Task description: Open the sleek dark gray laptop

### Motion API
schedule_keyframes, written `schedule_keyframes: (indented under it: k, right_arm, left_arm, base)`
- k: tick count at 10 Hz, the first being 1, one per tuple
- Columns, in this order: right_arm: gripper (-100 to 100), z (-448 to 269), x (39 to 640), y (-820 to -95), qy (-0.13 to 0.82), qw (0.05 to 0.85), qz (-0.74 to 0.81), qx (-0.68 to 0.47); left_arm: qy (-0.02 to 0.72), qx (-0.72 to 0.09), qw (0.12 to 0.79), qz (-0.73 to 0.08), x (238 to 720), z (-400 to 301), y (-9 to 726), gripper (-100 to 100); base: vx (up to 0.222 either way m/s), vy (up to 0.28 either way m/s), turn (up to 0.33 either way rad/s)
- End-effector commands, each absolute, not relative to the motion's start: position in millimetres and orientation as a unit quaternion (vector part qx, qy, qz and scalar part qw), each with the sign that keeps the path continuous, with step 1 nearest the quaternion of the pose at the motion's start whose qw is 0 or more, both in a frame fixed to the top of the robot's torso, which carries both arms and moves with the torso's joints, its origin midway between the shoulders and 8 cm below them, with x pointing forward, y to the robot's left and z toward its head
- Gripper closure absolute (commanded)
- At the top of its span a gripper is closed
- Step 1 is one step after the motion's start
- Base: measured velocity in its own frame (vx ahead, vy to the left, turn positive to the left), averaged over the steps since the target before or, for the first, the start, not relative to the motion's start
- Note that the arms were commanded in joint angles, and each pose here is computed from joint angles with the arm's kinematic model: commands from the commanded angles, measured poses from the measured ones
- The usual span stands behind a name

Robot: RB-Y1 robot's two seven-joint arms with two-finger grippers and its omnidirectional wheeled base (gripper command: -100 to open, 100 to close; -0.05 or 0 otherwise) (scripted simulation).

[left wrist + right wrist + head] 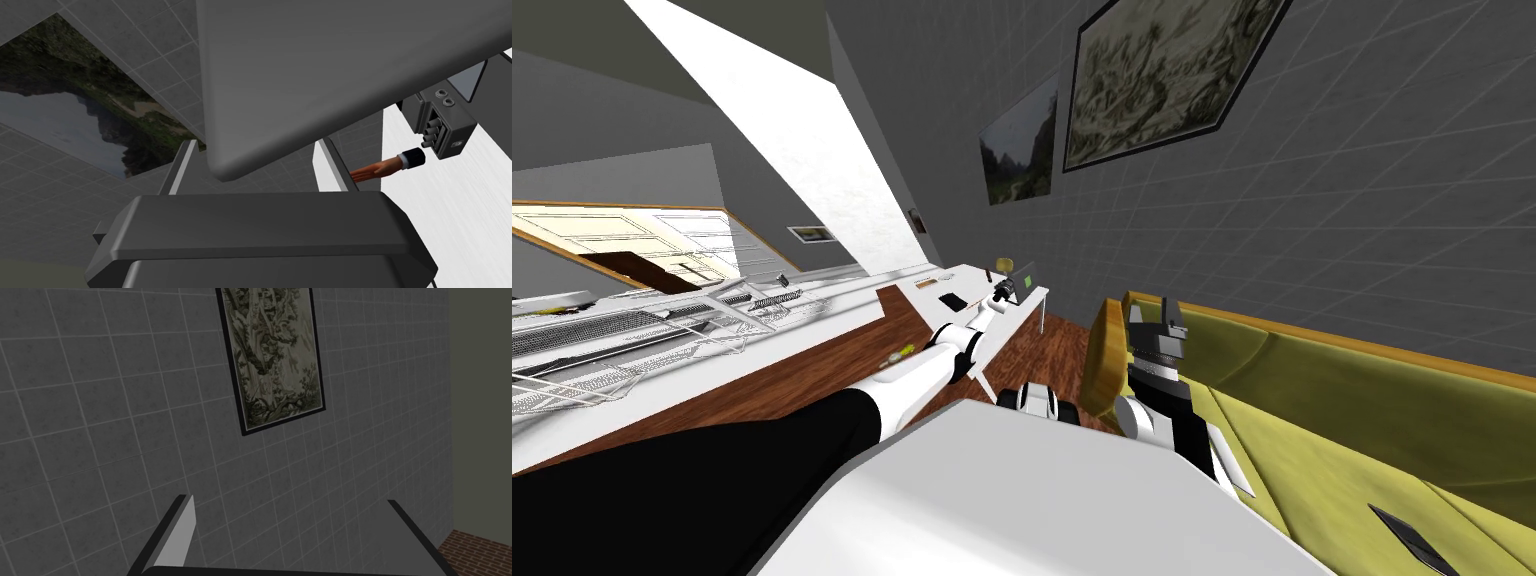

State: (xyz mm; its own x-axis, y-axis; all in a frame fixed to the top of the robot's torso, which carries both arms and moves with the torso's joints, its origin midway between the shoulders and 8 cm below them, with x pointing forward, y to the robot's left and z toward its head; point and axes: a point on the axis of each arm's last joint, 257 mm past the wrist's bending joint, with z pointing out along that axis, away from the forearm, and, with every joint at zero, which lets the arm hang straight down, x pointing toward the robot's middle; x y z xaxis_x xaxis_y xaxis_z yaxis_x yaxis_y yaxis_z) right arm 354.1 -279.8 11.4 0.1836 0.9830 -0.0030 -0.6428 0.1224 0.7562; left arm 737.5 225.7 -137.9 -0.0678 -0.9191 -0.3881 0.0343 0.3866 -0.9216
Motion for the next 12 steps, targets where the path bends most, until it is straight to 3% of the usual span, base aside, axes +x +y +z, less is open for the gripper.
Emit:
schedule_keyframes:
  k: [1,12]
  right_arm:
    - [0,11,354,-280,0.267,0.700,0.581,0.319]
    - [0,11,354,-280,0.267,0.700,0.581,0.319]
  left_arm:
    - [0.592,-0.392,0.569,-0.415,738,-138,246,100]
    - [0.552,-0.492,0.537,-0.407,735,-151,330,100]
  base:
    - [-0.013,0.044,-0.111]
    - [-0.027,0.037,-0.130]
